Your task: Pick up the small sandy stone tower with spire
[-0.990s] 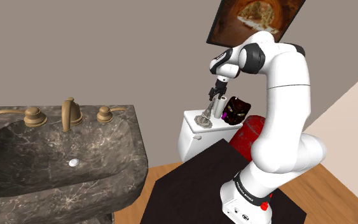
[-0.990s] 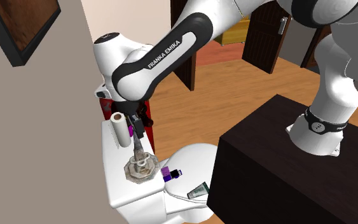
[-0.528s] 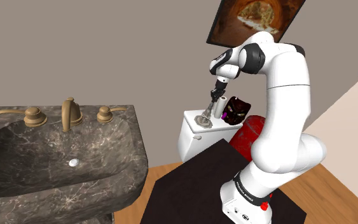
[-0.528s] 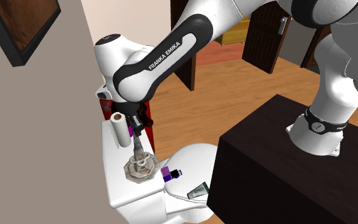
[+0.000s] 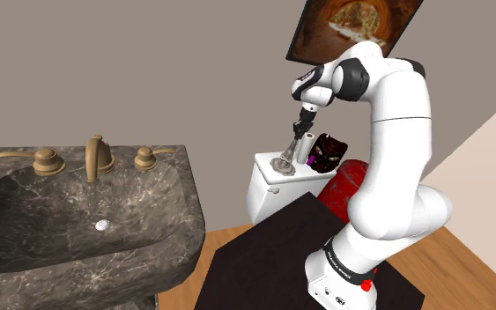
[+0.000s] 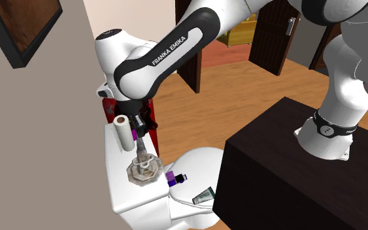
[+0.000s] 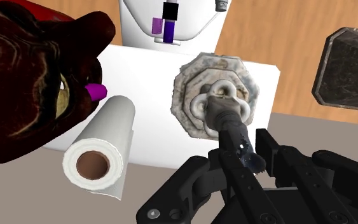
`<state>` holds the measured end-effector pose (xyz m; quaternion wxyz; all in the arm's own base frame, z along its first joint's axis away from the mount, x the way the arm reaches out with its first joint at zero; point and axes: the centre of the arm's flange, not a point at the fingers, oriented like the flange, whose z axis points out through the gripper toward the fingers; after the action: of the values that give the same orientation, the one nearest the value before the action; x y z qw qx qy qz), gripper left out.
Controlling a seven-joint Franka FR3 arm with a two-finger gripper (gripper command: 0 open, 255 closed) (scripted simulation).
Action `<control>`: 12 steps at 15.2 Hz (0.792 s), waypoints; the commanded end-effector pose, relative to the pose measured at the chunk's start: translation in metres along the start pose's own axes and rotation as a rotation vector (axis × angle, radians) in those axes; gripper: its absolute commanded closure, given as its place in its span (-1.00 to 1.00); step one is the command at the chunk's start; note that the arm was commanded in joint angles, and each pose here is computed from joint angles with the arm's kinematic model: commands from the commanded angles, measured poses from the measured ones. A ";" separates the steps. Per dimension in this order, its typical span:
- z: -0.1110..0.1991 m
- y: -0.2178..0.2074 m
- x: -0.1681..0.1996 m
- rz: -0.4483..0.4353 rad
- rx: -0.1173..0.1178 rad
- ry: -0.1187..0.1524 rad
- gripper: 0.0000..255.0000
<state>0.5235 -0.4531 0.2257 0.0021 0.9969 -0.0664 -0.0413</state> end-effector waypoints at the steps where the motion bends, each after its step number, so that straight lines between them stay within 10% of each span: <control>1: -0.011 -0.001 -0.001 0.000 0.000 0.000 1.00; 12: -0.064 -0.001 -0.006 0.000 0.000 0.000 1.00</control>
<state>0.5241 -0.4512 0.2864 0.0021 0.9969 -0.0663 -0.0411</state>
